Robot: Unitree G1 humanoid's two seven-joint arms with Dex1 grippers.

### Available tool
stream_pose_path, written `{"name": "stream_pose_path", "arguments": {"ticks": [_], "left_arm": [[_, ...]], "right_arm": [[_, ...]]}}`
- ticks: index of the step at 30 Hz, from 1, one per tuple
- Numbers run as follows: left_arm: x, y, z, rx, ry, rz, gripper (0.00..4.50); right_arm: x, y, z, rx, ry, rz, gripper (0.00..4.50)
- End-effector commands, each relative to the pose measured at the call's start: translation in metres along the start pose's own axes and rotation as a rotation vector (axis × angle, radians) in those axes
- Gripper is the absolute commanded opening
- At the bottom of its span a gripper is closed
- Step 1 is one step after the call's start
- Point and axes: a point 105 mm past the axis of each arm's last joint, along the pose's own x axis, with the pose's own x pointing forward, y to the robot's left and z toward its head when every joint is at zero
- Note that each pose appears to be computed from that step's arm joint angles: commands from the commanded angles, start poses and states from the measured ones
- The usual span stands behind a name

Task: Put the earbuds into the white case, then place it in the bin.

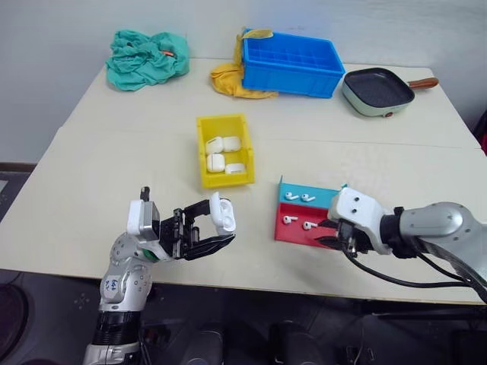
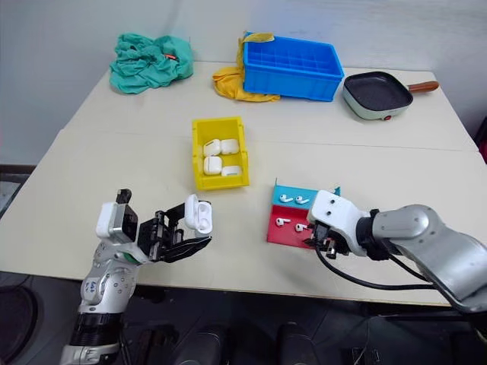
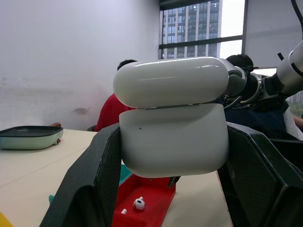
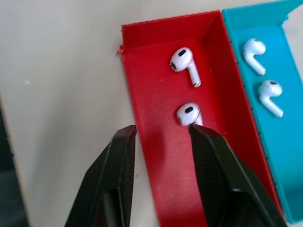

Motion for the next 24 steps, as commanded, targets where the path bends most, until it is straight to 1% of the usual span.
{"name": "stream_pose_path", "arguments": {"ticks": [1,11,18,24], "left_arm": [[0.004,-0.003,0.005,0.04,-0.01,-0.002,2.82],[0.01,-0.008,0.004,0.054,-0.003,0.002,2.82],[0.011,-0.009,0.005,0.063,0.003,0.011,2.82],[0.009,-0.009,0.006,0.066,0.009,0.019,2.82]], "right_arm": [[0.004,-0.006,0.005,-0.049,0.011,-0.004,1.8],[0.022,-0.014,0.009,-0.097,0.069,0.047,1.8],[0.034,-0.018,0.013,-0.126,0.068,0.053,1.8],[0.041,-0.017,0.012,-0.142,0.085,0.075,1.8]]}}
